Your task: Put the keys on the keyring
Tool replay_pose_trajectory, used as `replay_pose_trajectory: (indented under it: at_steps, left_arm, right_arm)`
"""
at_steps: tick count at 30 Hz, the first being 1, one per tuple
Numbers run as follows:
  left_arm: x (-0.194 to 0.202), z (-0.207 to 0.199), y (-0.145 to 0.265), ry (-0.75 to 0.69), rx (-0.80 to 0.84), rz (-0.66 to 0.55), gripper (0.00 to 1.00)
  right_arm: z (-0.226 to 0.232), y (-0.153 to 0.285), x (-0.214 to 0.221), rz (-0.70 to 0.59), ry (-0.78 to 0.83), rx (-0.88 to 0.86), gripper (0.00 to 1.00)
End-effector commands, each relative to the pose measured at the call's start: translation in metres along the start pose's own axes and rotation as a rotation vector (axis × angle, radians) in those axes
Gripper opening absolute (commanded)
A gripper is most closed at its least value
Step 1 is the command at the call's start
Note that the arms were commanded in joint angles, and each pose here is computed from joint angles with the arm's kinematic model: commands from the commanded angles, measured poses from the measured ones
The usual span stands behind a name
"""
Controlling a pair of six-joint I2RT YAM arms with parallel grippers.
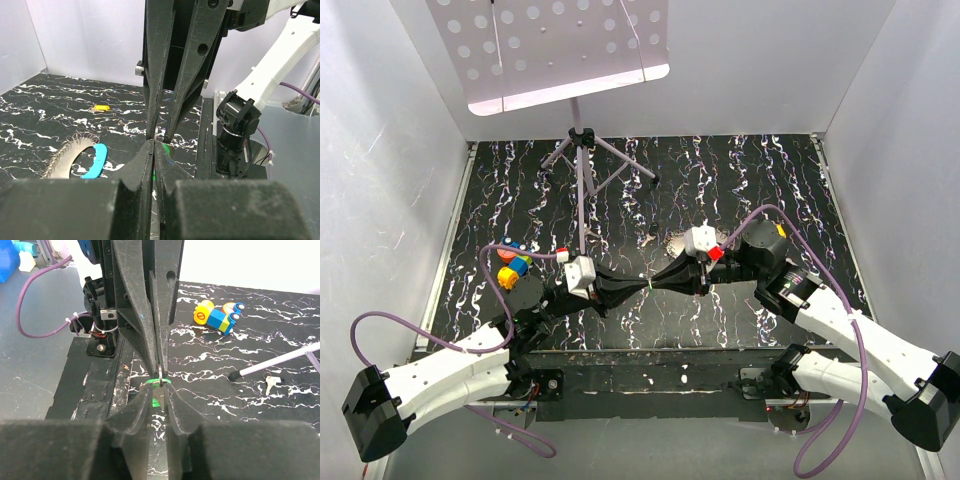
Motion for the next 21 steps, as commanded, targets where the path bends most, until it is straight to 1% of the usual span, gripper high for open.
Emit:
replay_pose_trajectory:
  at_steps: [1,4,9,12,15,21]
  left_arm:
    - [-0.001,0.003,0.002,0.006,-0.022,0.000,0.00]
    - [0.001,0.002,0.001,0.015,-0.015,0.012,0.00]
    - [0.007,0.002,0.002,0.024,-0.006,0.051,0.00]
    - [0.008,0.003,0.002,0.024,-0.007,0.057,0.00]
    - [0.008,0.003,0.002,0.022,-0.003,0.056,0.00]
    - [0.007,0.003,0.003,0.019,-0.004,0.051,0.00]
  right_arm:
    - [-0.002,0.000,-0.021,-0.033,0.056,-0.004,0.27]
    - [-0.002,0.000,-0.022,-0.036,0.066,0.001,0.33]
    - [-0.004,0.000,-0.029,-0.046,0.086,0.008,0.39]
    - [-0.003,0.000,-0.028,-0.036,0.094,-0.010,0.38]
    - [0.001,-0.001,-0.024,-0.025,0.089,-0.039,0.35]
    - [0.000,-0.002,-0.015,0.012,0.077,-0.047,0.32]
Point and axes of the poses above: each gripper's point midway between its finger pads, its own y axis back along the fingers, its own z axis along the line the jaws close on, x = y × z, the point moved 1 cm from there along y, back along the fingers, and after that the axes turned 2 degrees about -y, right-handed, at the moved point
